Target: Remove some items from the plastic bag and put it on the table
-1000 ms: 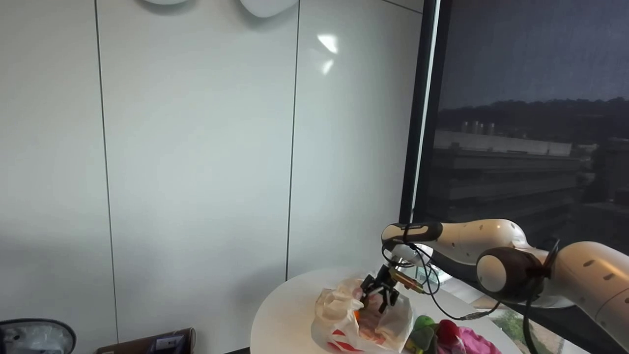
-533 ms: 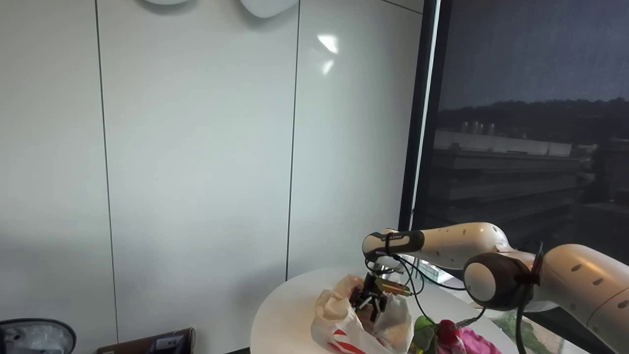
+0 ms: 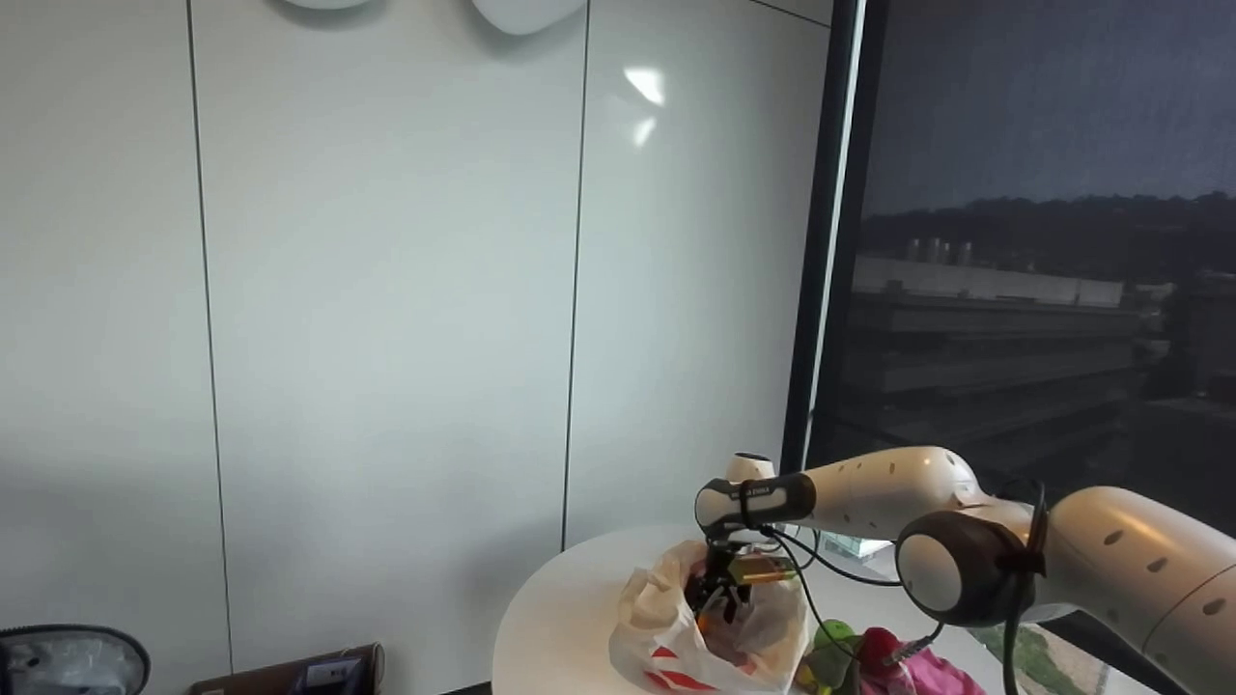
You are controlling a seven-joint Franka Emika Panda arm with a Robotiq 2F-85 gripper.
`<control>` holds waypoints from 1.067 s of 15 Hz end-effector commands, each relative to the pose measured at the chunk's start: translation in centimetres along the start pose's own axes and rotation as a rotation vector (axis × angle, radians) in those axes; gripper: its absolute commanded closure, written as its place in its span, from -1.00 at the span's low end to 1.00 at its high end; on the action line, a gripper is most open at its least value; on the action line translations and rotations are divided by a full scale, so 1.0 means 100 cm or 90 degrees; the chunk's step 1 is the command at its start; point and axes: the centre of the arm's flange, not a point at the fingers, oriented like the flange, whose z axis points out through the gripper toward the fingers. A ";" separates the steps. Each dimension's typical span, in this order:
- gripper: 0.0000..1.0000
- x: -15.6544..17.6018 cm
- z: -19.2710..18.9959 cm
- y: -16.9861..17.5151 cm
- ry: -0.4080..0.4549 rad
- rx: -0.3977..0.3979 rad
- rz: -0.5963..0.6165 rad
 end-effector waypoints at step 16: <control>-1.00 0.035 0.036 -0.012 0.166 -0.060 -0.079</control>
